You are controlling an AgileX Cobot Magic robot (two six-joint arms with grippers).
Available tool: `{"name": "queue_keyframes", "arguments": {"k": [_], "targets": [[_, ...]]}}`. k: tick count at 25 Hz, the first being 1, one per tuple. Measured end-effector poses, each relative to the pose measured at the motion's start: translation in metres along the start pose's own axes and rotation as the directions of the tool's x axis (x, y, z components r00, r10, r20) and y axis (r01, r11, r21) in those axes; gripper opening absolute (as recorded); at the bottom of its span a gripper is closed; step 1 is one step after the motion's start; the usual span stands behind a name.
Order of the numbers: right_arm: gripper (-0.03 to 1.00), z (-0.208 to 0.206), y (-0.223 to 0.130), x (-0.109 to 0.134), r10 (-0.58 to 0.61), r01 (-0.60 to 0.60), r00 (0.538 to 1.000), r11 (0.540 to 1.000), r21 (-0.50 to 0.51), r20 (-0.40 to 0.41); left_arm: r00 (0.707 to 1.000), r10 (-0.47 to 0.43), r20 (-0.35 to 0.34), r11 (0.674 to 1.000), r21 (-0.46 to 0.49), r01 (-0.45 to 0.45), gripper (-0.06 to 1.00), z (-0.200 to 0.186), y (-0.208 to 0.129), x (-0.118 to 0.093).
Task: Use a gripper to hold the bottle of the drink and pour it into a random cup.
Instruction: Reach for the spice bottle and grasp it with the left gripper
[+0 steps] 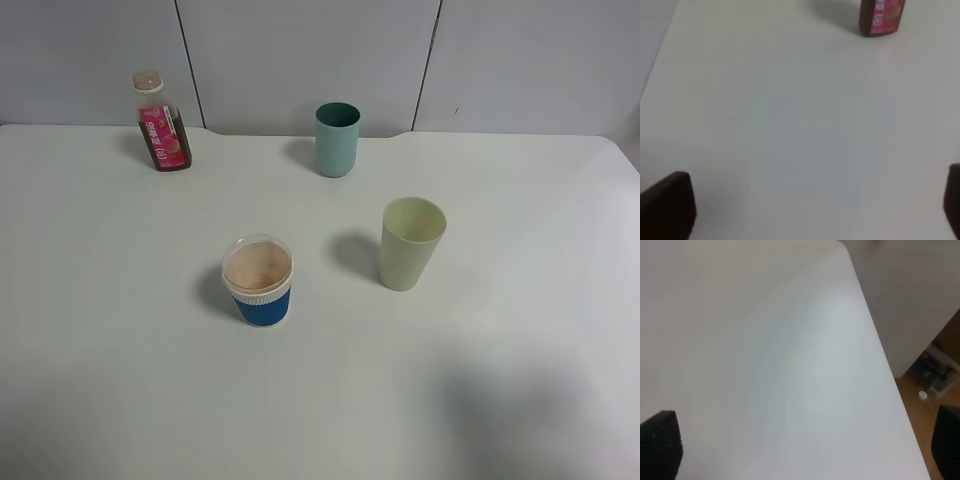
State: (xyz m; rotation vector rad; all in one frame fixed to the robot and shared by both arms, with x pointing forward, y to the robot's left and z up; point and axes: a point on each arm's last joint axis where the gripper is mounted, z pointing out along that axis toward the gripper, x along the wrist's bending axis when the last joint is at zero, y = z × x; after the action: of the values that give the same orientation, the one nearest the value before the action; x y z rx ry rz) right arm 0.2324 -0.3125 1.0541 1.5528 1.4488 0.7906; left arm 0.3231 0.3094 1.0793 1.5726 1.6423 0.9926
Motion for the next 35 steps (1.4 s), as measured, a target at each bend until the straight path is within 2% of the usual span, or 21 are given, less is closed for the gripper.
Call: {"name": "queue_keyframes", "arguments": {"k": [7,13,22,28,31,35], "targets": [[0.99,0.000,0.000,0.000,0.000,0.000,1.000,1.000,0.000,0.000,0.998,0.060,0.012,0.993,0.102,-0.060,0.98,0.049,0.011,-0.003],[0.99,0.000,0.000,0.000,0.000,0.000,1.000,1.000,0.000,0.000,0.993,0.114,0.015,0.971,0.210,-0.114,0.98,0.098,0.009,-0.004],[0.99,0.000,0.000,0.000,0.000,0.000,1.000,1.000,0.000,0.000,0.996,0.088,0.020,0.970,0.226,-0.091,0.98,0.157,0.019,-0.007],[0.99,0.000,0.000,0.000,0.000,0.000,1.000,1.000,0.000,0.000,0.991,0.092,0.095,0.965,0.235,-0.113,0.98,0.191,0.036,-0.014],[0.99,0.000,0.000,0.000,0.000,0.000,1.000,1.000,0.000,0.000,0.987,0.103,0.119,0.963,0.236,-0.129,0.98,0.207,0.038,-0.009],[0.99,0.000,0.000,0.000,0.000,0.000,1.000,1.000,0.000,0.000,0.983,0.138,0.118,0.957,0.239,-0.163,0.98,0.226,0.035,0.007]]}}
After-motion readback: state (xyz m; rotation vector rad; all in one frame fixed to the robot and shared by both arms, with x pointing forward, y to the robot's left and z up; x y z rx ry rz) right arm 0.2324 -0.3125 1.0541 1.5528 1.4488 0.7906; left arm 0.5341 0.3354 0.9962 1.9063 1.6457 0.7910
